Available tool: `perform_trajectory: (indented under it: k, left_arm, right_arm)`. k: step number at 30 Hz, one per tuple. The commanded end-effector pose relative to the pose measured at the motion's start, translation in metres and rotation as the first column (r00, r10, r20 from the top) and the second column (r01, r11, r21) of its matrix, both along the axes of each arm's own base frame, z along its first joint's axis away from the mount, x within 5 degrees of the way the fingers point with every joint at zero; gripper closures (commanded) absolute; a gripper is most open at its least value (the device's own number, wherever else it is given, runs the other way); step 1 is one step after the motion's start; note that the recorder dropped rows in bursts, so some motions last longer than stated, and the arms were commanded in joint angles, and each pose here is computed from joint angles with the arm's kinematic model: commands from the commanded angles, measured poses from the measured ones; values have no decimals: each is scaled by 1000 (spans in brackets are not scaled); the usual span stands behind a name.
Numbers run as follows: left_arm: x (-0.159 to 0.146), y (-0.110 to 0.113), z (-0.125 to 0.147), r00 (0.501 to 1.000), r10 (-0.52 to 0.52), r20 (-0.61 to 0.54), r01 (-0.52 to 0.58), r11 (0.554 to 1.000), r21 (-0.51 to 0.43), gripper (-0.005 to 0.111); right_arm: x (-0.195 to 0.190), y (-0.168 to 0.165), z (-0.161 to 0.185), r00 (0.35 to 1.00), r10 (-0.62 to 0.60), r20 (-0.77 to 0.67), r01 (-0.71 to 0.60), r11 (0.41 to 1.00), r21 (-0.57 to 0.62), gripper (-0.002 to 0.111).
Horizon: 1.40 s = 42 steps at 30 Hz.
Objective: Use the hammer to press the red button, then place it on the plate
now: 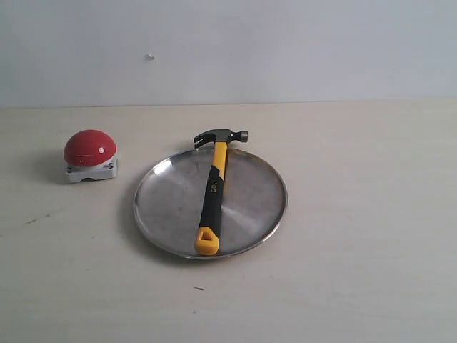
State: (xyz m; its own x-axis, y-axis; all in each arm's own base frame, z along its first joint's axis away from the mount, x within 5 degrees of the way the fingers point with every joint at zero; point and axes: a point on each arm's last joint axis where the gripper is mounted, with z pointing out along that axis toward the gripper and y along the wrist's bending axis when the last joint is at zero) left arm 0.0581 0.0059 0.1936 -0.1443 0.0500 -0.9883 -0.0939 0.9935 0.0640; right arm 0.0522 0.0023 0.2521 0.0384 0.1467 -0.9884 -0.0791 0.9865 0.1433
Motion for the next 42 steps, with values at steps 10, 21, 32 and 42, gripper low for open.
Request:
perform_trajectory:
  k: [10, 21, 32, 42]
  left_arm:
    - [0, 0, 0, 1000, 4, 5, -4, 1000, -1, 107]
    - [0, 0, 0, 1000, 4, 5, -4, 1000, -1, 107]
    - [0, 0, 0, 1000, 4, 5, -4, 1000, -1, 107]
    - [0, 0, 0, 1000, 4, 5, -4, 1000, -1, 107]
  right_arm:
    - [8, -6, -53, 984, -134, -115, 114, 980, -164, 108]
    - [6, -8, -64, 958, -156, -241, 111, 976, -189, 108]
    - [6, -8, -65, 957, -156, -245, 112, 976, -187, 108]
    - [6, -9, -64, 956, -157, -249, 129, 984, -124, 108]
